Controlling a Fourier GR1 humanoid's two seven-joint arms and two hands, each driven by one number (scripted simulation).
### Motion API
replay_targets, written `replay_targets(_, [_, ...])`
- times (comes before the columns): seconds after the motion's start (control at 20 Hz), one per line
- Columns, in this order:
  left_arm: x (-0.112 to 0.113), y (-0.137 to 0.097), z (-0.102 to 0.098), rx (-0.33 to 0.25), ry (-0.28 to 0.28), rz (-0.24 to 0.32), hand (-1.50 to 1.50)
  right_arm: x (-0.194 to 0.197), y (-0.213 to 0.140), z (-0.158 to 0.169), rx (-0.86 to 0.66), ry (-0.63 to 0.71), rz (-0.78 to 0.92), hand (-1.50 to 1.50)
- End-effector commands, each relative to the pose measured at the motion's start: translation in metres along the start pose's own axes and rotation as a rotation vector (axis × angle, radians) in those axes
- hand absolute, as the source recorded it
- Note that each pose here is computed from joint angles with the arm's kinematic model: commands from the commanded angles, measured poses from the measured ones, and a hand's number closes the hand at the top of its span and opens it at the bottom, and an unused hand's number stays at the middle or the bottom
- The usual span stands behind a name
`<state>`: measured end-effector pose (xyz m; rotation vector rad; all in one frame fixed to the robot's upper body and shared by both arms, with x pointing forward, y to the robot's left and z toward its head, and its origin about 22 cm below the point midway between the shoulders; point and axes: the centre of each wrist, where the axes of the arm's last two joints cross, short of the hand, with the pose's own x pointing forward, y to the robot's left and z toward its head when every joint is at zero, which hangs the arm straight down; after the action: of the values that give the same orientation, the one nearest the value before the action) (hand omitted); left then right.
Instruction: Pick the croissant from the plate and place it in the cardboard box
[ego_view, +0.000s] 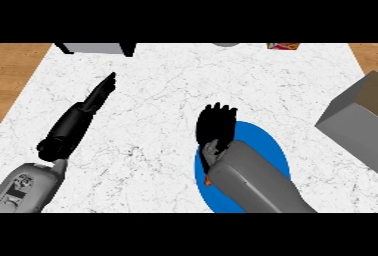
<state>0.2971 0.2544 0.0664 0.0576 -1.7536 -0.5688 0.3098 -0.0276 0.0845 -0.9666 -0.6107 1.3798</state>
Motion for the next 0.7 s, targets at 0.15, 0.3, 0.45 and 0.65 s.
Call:
replay_targets(0.15, [-0.005,0.003,-0.003,0.004,0.009,0.0,0.0,0.024,0.021,-0.001,0.028,0.261,0.134,-1.5])
replay_targets(0.3, [0.003,0.004,-0.002,0.004,0.005,0.009,0.0,0.027,0.002,-0.008,-0.009,0.297,0.128,-1.5])
replay_targets(0.45, [0.002,-0.004,-0.002,-0.002,0.019,0.005,0.0,0.028,0.014,-0.01,0.012,0.298,0.138,-1.5])
replay_targets(0.65, [-0.008,0.0,0.003,0.005,0.016,0.002,0.0,0.031,0.016,-0.016,0.034,0.308,0.153,-1.5])
